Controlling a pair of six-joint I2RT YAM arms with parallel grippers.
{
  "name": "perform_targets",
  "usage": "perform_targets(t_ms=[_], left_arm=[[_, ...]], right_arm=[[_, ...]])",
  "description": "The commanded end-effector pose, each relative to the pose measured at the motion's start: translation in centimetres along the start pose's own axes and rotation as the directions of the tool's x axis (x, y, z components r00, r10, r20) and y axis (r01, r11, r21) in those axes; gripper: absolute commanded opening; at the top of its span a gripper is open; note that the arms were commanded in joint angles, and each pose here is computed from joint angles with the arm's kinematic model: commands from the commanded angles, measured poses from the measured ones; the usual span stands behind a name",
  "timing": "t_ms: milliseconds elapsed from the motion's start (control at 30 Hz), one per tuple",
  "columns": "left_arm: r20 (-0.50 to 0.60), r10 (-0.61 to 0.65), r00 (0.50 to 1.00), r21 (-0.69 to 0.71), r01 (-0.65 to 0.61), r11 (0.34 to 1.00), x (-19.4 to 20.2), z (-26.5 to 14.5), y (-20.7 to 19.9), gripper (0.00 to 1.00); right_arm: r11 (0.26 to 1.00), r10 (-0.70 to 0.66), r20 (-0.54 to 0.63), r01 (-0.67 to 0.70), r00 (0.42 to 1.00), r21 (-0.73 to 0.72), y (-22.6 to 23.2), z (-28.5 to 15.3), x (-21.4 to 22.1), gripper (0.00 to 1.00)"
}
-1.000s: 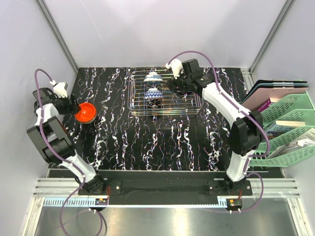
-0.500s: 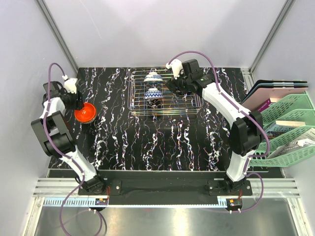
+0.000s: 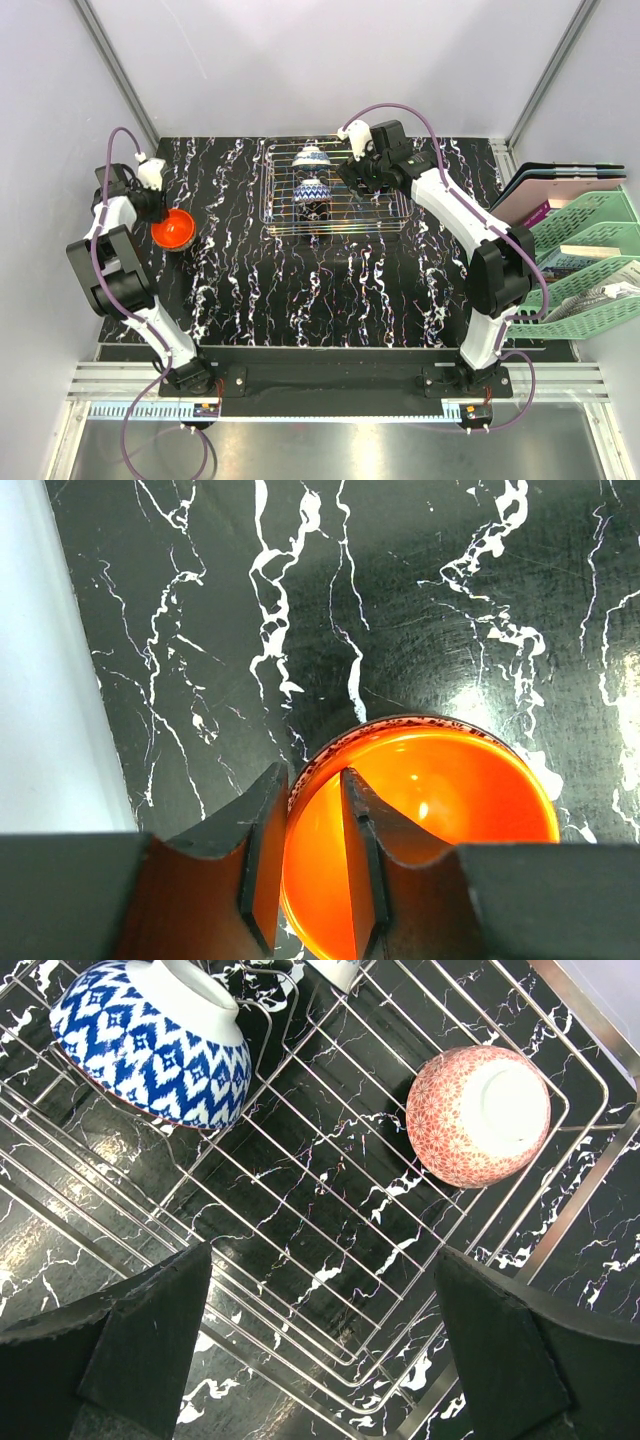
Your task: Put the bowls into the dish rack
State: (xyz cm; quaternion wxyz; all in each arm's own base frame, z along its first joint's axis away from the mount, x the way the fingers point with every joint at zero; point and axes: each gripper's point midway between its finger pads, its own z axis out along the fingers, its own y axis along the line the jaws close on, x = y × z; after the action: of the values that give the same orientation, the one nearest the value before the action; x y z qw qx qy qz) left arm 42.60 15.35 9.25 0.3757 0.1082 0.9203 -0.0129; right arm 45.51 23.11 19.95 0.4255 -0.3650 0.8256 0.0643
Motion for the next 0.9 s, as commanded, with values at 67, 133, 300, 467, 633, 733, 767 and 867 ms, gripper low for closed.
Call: perform_targets(t_ms=[67,133,300,467,633,733,767,867], left_arm=[[0.014,0.029,0.999,-0.038,-0.028,0.999,-0.5,-0.6,0.7,0.29],[0.006,0.030,1.000,-0.038,-0.030,0.999,-0.3,-0.4,0.6,0.29],[-0.011,0.029,1.000,-0.039,-0.029,0.999,0.4,-0.1,0.7,0.26],[-0.027,0.036,0.999,-0.044,-0.038,0.998,0.9,0.0,0.7,0.13],[-0.028,0.039,0.999,-0.050,-0.040,0.998,0.9,-0.4,0.6,0.00],[-0.014,0.040,0.999,-0.052,-0.041,0.998,0.5,-0.9,0.5,0.00],[-0.005,0.041,0.999,-0.058,-0.041,0.997,0.2,-1.2,0.5,0.00],[0.012,0.040,0.999,-0.048,-0.039,0.998,-0.6,-2.2,0.1,0.00]], right_arm=[[1.000,0.011,0.068,-0.010,0.998,-0.019,0.4,-2.6,-2.1,1.00],[1.000,0.011,0.072,-0.009,0.997,-0.021,0.4,-2.7,-2.1,1.00],[1.000,0.013,0.071,-0.011,0.997,-0.026,0.6,-2.8,-2.1,1.00],[0.999,0.012,0.074,-0.010,0.997,-0.031,0.8,-3.0,-2.2,1.00],[1.000,-0.001,0.077,0.003,0.997,-0.026,1.0,-3.1,-2.4,1.00],[1.000,-0.007,0.079,0.009,0.997,-0.026,1.2,-3.1,-2.6,1.00],[1.000,-0.007,0.077,0.009,0.997,-0.024,1.2,-3.2,-2.5,1.00],[1.000,-0.011,0.079,0.013,0.997,-0.025,1.4,-3.3,-2.6,1.00]])
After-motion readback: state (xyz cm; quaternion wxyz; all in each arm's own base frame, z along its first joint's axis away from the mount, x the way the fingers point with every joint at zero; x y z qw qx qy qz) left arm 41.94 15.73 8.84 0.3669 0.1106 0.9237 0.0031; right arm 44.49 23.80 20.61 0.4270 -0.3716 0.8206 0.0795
